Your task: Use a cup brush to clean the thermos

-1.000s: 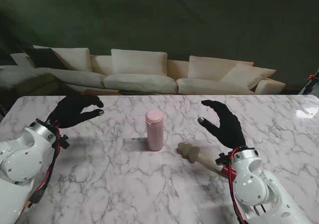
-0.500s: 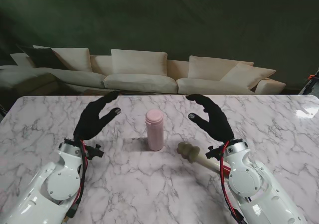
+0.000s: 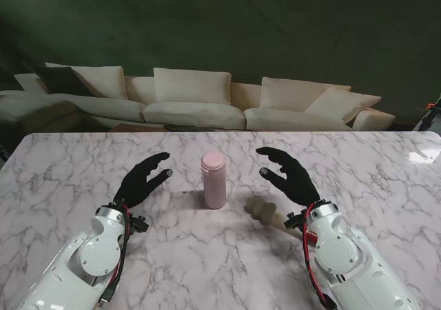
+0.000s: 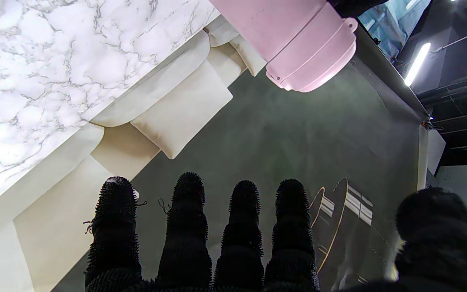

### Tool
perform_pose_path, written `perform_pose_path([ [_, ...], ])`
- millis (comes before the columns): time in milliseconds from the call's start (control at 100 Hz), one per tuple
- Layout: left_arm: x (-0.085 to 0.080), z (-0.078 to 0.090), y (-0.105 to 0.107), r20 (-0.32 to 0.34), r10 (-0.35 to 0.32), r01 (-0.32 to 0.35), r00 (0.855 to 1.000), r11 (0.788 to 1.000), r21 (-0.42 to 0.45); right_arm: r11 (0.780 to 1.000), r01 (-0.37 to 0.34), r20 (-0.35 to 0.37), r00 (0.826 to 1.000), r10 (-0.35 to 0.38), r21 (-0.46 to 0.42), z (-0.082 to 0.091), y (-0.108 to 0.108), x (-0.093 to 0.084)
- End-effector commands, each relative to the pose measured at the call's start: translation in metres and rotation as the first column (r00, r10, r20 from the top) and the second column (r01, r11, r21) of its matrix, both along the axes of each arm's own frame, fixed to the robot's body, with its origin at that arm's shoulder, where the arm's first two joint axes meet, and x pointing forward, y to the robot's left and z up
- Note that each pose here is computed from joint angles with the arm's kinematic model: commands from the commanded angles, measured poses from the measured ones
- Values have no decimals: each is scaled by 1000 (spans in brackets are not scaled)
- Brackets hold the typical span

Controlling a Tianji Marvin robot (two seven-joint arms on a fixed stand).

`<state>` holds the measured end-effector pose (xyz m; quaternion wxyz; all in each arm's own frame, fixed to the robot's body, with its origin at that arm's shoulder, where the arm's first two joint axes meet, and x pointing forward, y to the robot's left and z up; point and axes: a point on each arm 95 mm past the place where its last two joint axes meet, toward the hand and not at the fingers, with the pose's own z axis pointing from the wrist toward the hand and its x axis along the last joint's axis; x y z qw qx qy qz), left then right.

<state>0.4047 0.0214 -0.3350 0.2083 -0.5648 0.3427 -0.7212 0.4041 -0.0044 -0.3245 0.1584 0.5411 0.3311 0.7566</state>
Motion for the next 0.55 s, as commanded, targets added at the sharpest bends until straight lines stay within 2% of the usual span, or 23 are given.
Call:
perform_pose_path([
  [0,-2,-1,-1,-6,-11,11,1000,1000,2,1000,-5,-4,1000,5,1,-2,-1,-3],
  [130,-3,-2,0,-7,-12,12,1000,1000,14,999,-11,-17,1000,11,39,-1,0,-3],
  [540,-5,3,3,11,-3,3,1000,1000,10,1000,-5,-1,1000,5,28,-2,-1,-2],
])
